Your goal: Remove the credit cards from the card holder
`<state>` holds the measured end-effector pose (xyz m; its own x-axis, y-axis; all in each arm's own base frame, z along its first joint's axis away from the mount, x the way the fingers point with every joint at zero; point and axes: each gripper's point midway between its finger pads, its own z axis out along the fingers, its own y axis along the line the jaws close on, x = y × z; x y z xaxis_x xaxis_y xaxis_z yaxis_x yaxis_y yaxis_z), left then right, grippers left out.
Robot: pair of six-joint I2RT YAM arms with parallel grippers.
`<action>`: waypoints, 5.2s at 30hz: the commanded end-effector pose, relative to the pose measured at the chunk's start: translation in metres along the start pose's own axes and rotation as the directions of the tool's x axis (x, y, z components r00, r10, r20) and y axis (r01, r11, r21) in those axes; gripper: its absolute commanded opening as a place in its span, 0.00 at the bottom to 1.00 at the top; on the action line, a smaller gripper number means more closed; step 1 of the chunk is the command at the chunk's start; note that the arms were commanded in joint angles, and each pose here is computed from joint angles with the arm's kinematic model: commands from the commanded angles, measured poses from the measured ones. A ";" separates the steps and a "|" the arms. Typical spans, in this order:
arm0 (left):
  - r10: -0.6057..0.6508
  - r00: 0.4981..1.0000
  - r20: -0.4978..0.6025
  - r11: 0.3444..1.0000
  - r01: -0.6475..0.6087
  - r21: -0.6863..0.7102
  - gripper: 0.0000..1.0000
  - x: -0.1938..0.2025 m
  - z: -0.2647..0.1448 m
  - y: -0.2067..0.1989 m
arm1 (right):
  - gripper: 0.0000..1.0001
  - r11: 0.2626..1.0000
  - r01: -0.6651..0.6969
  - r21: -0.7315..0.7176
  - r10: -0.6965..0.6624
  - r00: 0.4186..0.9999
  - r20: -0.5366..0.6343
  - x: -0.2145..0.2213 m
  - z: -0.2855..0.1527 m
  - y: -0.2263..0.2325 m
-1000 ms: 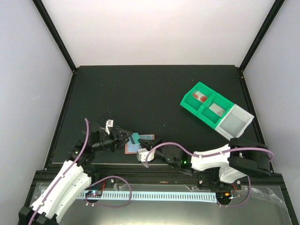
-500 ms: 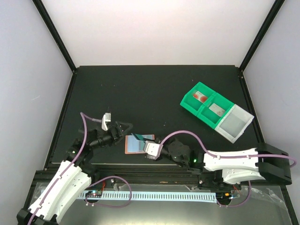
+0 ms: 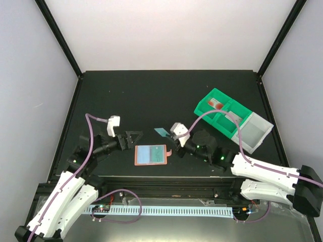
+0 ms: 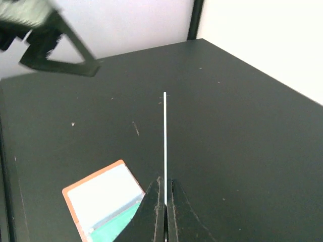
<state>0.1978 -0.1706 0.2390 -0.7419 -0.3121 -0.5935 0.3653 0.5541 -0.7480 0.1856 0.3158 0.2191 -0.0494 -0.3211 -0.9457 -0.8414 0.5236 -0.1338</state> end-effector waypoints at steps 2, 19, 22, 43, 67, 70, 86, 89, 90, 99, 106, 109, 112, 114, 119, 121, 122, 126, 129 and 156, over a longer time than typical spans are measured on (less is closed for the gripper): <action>0.108 0.994 0.016 0.993 -0.107 -0.058 0.99 0.001 0.002 0.016 | 0.01 0.960 -0.277 -0.044 0.277 0.961 -0.008 0.002 -0.010 -0.022; 0.109 0.989 -0.097 0.979 -0.124 -0.160 0.99 0.018 0.021 0.055 | 0.01 0.597 -0.767 0.237 0.780 0.623 0.052 0.073 -0.056 -0.168; 0.092 0.990 -0.103 0.977 -0.110 -0.183 0.99 0.020 0.021 0.060 | 0.01 0.517 -0.783 0.346 0.803 0.584 0.123 0.083 -0.081 -0.194; 0.020 0.970 -0.244 0.983 -0.063 -0.171 0.99 0.035 0.039 0.067 | 0.01 -0.036 -0.676 0.736 0.727 0.487 0.483 0.157 -0.260 -0.307; -0.045 0.971 -0.235 0.988 0.008 -0.157 0.99 0.027 0.045 0.058 | 0.01 -0.117 -0.588 0.800 0.837 0.375 0.398 0.241 -0.251 -0.323; -0.063 0.970 -0.235 0.987 0.026 -0.160 0.99 0.026 0.045 0.057 | 0.01 -0.093 -0.611 0.786 0.856 0.354 0.376 0.248 -0.240 -0.325; -0.135 0.974 -0.183 0.983 0.108 -0.146 0.99 0.025 0.044 0.055 | 0.18 -0.071 -0.625 0.777 0.888 0.315 0.334 0.269 -0.223 -0.339; -0.151 0.971 -0.185 0.982 0.126 -0.143 0.99 0.030 0.046 0.058 | 0.24 -0.090 -0.613 0.785 0.876 0.326 0.355 0.266 -0.229 -0.341; -0.153 0.971 -0.186 0.981 0.127 -0.144 0.99 0.031 0.046 0.059 | 0.27 -0.100 -0.610 0.786 0.872 0.327 0.365 0.264 -0.232 -0.342; -0.156 0.963 -0.221 0.979 0.121 -0.165 0.99 0.040 0.051 0.069 | 0.43 -0.186 -0.555 0.811 0.836 0.345 0.427 0.243 -0.255 -0.347; -0.177 0.949 -0.260 0.967 0.119 -0.224 0.99 0.052 0.058 0.089 | 0.63 -0.107 -0.631 0.768 0.829 0.370 0.419 0.200 -0.242 -0.343; -0.204 0.945 -0.254 0.954 0.133 -0.270 0.99 0.057 0.059 0.103 | 0.62 -0.048 -0.661 0.749 0.837 0.382 0.391 0.181 -0.228 -0.331; -0.227 0.943 -0.242 0.934 0.141 -0.330 0.99 0.062 0.058 0.117 | 0.62 0.031 -0.711 0.703 0.848 0.390 0.357 0.160 -0.208 -0.316; -0.235 0.944 -0.231 0.918 0.138 -0.371 0.99 0.064 0.057 0.128 | 0.61 0.081 -0.738 0.670 0.859 0.392 0.328 0.150 -0.196 -0.304; -0.239 0.951 -0.198 0.887 0.131 -0.442 0.99 0.068 0.056 0.149 | 0.59 0.258 -0.743 0.618 0.860 0.468 0.202 0.117 -0.155 -0.258; -0.252 0.945 -0.209 0.888 0.140 -0.438 0.99 0.072 0.060 0.152 | 0.58 0.316 -0.746 0.587 0.856 0.490 0.163 0.108 -0.139 -0.238; -0.259 0.940 -0.220 0.891 0.145 -0.431 0.99 0.075 0.062 0.153 | 0.58 0.334 -0.749 0.572 0.858 0.493 0.145 0.106 -0.132 -0.229; -0.282 0.919 -0.276 0.909 0.163 -0.384 0.97 0.085 0.073 0.150 | 0.56 0.374 -0.785 0.495 0.874 0.476 0.095 0.101 -0.107 -0.193; -0.294 0.903 -0.312 0.920 0.179 -0.349 0.93 0.094 0.079 0.147 | 0.55 0.392 -0.801 0.452 0.885 0.463 0.054 0.104 -0.091 -0.169; -0.278 0.904 -0.323 0.938 0.183 -0.296 0.80 0.114 0.075 0.130 | 0.52 0.564 -0.799 0.207 0.815 0.500 -0.292 0.087 0.034 0.016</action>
<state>0.2119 -0.1940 0.0654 -0.9433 -0.2141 -0.2536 0.0467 0.6709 -0.7401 0.1796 0.2981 0.1145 -0.8791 -0.0264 -0.4759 -0.3326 0.7492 0.5728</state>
